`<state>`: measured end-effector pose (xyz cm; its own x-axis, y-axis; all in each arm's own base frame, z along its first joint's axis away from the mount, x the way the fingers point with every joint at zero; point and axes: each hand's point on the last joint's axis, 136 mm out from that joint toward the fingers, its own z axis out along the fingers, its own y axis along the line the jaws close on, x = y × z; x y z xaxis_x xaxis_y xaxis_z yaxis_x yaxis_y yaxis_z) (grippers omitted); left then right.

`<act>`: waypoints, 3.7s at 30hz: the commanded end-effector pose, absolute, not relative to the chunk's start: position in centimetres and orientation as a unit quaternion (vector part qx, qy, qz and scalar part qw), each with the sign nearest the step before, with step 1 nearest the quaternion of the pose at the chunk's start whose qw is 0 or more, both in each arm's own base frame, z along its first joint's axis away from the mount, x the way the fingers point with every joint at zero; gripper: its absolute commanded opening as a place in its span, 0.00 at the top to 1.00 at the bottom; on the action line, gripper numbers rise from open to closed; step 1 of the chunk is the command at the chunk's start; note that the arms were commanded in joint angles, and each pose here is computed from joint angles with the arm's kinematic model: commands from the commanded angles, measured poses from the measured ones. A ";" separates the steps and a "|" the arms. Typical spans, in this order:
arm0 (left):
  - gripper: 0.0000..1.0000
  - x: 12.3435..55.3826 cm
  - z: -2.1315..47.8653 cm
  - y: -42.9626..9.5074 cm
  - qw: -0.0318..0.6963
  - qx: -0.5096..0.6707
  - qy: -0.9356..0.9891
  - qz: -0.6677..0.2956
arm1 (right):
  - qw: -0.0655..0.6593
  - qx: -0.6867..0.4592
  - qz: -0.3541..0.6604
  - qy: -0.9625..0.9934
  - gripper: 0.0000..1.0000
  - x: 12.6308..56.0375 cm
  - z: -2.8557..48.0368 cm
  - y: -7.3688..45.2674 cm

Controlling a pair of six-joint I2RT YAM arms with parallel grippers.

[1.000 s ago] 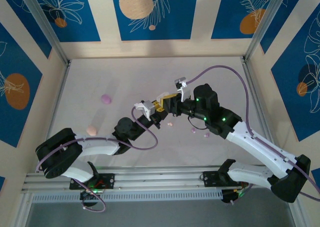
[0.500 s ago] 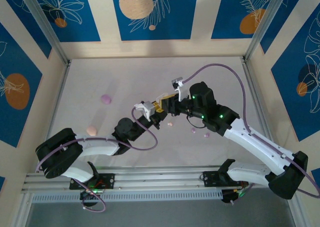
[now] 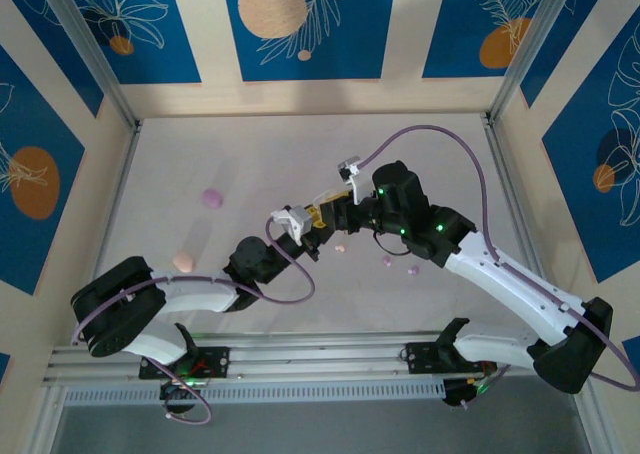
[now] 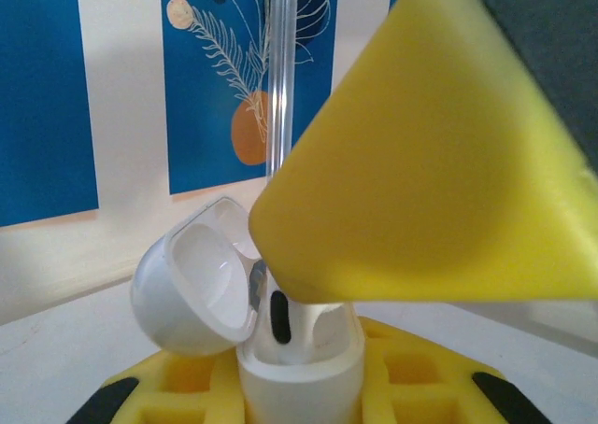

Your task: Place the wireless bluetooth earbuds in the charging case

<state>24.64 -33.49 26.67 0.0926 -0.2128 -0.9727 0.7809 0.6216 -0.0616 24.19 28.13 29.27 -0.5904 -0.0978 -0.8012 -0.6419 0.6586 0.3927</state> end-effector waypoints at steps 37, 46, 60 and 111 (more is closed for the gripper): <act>0.81 21.6 28.0 -30.5 0.702 0.292 0.557 -0.334 | 0.283 0.117 0.287 0.908 0.48 34.1 22.1 10.5; 0.81 22.5 26.8 -30.7 0.692 0.281 0.565 -0.351 | 0.180 0.173 0.187 0.950 0.49 38.6 12.6 5.3; 0.82 24.3 25.8 -30.2 0.666 0.262 0.574 -0.398 | 0.130 0.178 0.137 0.966 0.46 46.3 6.7 1.6; 0.80 24.3 26.3 -29.8 0.667 0.257 0.571 -0.404 | 0.057 0.131 0.074 0.987 0.52 44.0 3.8 2.9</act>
<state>24.69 -30.21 24.71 -0.0108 -0.1989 -0.9800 0.8205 0.5584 -0.1224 44.55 3.68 2.37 -0.9509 0.3005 -0.0744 0.2771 0.9333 0.2286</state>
